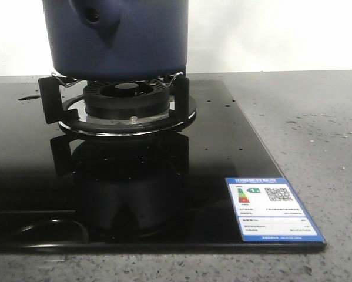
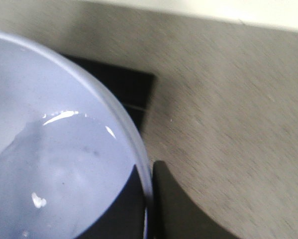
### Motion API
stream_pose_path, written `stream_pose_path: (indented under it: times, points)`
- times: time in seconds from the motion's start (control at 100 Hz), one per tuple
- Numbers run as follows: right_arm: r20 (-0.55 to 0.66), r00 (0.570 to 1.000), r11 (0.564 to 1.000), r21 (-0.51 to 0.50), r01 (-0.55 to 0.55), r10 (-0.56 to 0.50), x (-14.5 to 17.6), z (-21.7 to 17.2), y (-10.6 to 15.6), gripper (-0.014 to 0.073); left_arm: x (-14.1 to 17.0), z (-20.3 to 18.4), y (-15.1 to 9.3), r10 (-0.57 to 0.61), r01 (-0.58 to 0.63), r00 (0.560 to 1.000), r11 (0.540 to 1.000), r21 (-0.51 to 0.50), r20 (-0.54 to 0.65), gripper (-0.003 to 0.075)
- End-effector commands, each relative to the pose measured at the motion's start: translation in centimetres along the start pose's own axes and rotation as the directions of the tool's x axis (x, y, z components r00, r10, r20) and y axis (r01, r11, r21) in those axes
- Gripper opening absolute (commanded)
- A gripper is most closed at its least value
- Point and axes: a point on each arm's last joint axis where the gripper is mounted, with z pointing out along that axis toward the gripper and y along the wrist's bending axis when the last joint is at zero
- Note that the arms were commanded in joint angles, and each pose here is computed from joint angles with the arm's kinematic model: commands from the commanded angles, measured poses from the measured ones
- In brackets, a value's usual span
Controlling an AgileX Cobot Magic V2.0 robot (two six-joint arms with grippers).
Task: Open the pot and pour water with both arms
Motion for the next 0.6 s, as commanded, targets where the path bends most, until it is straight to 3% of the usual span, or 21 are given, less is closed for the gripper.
stream_pose_path:
  times: [0.0, 0.31, 0.59]
  points:
    - [0.059, 0.998, 0.997, -0.070, 0.026, -0.022, -1.0, -2.4, 2.4, -0.0061, -1.5, -0.6, 0.2, -0.017, 0.020, 0.997, 0.999, -0.035, 0.073, 0.0329]
    - [0.108, 0.989, 0.977, -0.175, 0.120, -0.102, -3.4, 1.2, 7.2, -0.0061, -1.0, 0.0, 0.7, -0.013, 0.015, 0.999, 0.999, -0.051, 0.048, 0.0329]
    - [0.298, 0.945, 0.962, -0.192, 0.195, -0.132, -4.9, 2.6, 10.4, -0.0061, -1.2, -0.1, 1.2, -0.011, 0.018, 0.998, 0.994, -0.111, 0.067, 0.0329]
